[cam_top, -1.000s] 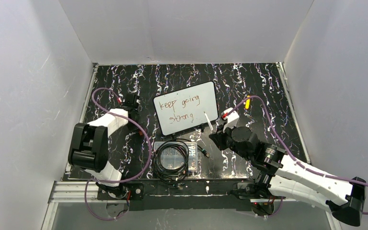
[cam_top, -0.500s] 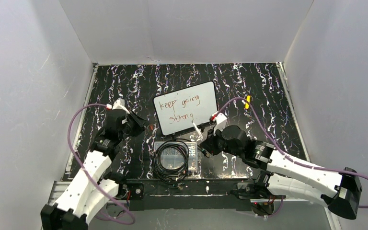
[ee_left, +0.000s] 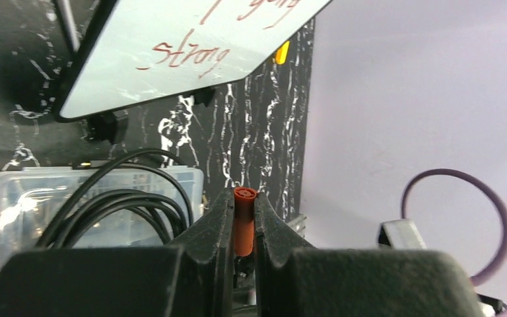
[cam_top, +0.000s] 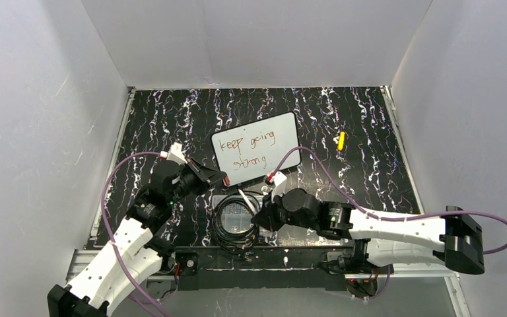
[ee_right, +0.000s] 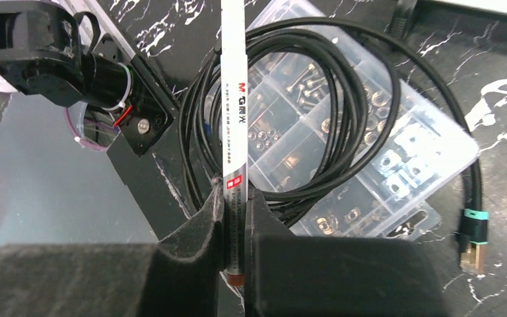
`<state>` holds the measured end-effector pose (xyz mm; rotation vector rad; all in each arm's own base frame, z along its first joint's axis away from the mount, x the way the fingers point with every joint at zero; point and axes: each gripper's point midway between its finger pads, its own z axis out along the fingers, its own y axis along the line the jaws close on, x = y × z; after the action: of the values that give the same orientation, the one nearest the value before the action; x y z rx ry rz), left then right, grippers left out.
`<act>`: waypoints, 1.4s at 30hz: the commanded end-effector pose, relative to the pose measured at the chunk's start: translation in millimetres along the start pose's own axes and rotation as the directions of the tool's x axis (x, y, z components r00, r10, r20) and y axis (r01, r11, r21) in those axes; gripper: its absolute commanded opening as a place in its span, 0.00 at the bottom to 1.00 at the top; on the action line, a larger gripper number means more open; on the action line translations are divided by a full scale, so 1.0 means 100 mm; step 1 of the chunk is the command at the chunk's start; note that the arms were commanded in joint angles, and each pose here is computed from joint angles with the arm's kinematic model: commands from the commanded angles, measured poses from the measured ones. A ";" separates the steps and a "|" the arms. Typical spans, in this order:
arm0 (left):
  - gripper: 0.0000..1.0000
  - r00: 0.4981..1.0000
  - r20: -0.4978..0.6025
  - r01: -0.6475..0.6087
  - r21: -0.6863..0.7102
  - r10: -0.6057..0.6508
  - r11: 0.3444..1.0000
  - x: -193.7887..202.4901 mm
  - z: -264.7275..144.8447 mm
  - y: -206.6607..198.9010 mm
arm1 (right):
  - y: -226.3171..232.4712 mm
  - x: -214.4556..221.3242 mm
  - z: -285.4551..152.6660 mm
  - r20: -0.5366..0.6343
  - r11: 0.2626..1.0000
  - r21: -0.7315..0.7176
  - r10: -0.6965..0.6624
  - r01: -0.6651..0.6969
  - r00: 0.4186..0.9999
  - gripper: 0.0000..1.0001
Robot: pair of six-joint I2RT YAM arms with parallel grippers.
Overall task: Write a sentence on the whiteboard
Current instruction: Close the whiteboard marker at the center of the board.
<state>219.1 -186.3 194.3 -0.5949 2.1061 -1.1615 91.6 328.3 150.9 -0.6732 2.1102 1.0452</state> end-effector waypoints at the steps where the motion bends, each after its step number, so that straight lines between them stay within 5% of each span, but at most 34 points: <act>1: 0.00 0.999 -0.032 0.023 0.075 -0.021 0.997 0.08 0.00 -0.16 | 0.24 -0.24 0.09 0.085 0.999 -0.035 0.033 -0.030 0.996 0.01; 42: 0.00 0.998 -0.060 0.042 0.096 -0.036 0.995 0.21 0.00 -0.16 | 0.29 -0.21 0.18 0.077 1.000 -0.011 0.027 -0.026 0.997 0.01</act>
<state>209.5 -206.3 198.4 -0.5803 2.0934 -1.2834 86.8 350.2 145.8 -0.6408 2.1163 1.0294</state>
